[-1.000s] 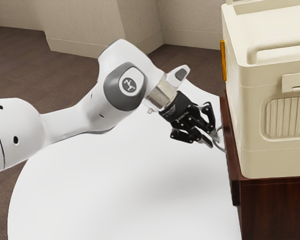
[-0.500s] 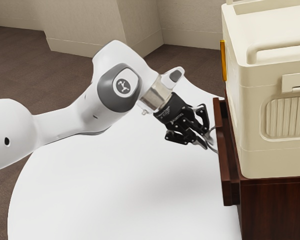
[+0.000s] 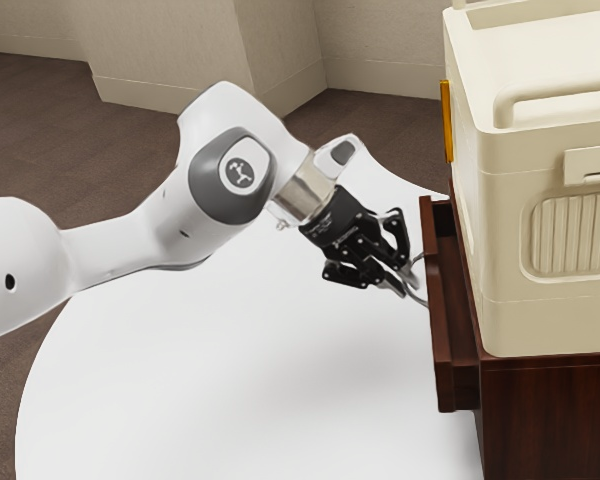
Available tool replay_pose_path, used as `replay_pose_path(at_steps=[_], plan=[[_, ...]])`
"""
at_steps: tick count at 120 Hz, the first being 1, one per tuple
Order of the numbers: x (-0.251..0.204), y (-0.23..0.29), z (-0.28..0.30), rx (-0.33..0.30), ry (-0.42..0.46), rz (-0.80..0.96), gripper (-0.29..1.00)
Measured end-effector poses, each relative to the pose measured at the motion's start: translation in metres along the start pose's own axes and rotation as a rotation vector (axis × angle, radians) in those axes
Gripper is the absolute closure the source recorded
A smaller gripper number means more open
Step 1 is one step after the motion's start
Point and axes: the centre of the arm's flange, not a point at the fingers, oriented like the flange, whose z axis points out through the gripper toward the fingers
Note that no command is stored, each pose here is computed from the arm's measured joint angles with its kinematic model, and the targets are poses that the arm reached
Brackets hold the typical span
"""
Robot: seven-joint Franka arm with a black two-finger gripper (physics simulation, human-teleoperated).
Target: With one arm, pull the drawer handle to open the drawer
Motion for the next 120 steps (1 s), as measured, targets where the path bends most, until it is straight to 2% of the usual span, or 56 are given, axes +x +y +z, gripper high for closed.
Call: replay_pose_path(at_steps=[120], plan=[[-0.014,-0.034,-0.026,0.007,0.006,-0.049,0.73]])
